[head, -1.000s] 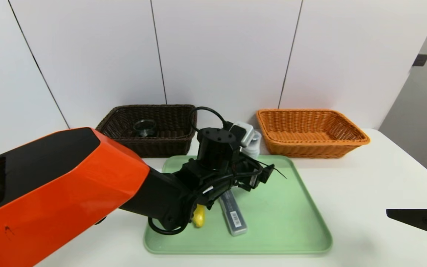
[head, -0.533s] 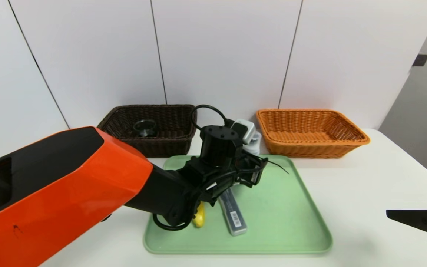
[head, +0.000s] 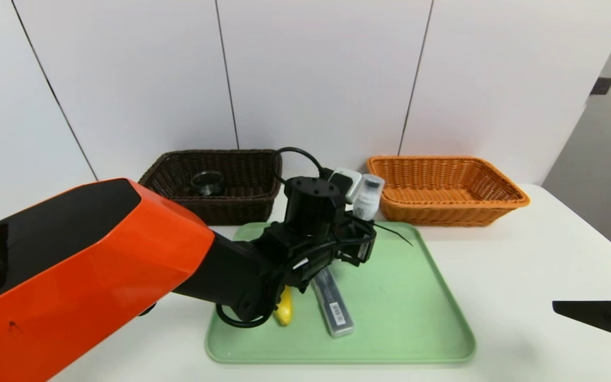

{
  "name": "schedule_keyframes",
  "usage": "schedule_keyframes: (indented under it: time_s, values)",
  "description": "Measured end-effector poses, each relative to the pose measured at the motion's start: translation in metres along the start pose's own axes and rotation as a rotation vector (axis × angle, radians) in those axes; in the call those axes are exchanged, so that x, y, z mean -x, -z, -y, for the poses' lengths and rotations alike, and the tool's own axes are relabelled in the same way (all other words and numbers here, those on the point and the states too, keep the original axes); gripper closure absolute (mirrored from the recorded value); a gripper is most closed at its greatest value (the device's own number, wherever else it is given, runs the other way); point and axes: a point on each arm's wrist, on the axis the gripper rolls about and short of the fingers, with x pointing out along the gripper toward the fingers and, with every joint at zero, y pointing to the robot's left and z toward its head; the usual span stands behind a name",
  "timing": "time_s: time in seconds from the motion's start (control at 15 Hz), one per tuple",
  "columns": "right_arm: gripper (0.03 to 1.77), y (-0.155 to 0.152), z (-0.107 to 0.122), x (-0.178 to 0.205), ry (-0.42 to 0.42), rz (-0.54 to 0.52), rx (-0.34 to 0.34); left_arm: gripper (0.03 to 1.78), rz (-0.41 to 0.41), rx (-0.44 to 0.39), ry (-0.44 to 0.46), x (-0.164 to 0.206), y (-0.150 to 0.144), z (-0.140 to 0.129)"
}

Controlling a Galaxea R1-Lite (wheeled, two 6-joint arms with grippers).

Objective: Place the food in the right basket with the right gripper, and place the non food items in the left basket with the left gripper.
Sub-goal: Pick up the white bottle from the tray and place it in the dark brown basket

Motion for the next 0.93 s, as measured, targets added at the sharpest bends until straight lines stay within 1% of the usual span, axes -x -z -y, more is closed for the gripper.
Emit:
schedule_keyframes:
  time_s: [0.2,0.4,0.53,0.67,0.73,0.87,0.93]
  values:
    - [0.10,0.000,0.000,0.000,0.000,0.000,0.000,1.29,0.018,0.002,-0.002,0.005,-0.008,-0.001]
    - [0.10,0.000,0.000,0.001,-0.001,0.002,0.000,1.29,0.037,0.002,-0.003,0.015,-0.025,-0.002]
    - [0.10,0.000,0.000,0.002,-0.002,0.008,0.000,1.29,0.048,0.002,-0.005,0.026,-0.042,-0.003]
    - [0.10,-0.001,0.000,0.003,-0.003,0.015,0.000,1.29,0.052,0.003,-0.017,0.039,-0.064,-0.007]
    - [0.10,-0.001,0.000,0.004,-0.003,0.019,0.000,1.29,0.050,0.005,-0.036,0.045,-0.075,-0.012]
    - [0.10,0.000,0.000,0.006,-0.004,0.024,0.001,1.29,0.037,0.012,-0.103,0.057,-0.099,-0.024]
    - [0.10,0.000,0.000,0.006,-0.004,0.026,0.001,1.29,0.033,0.017,-0.152,0.063,-0.113,-0.032]
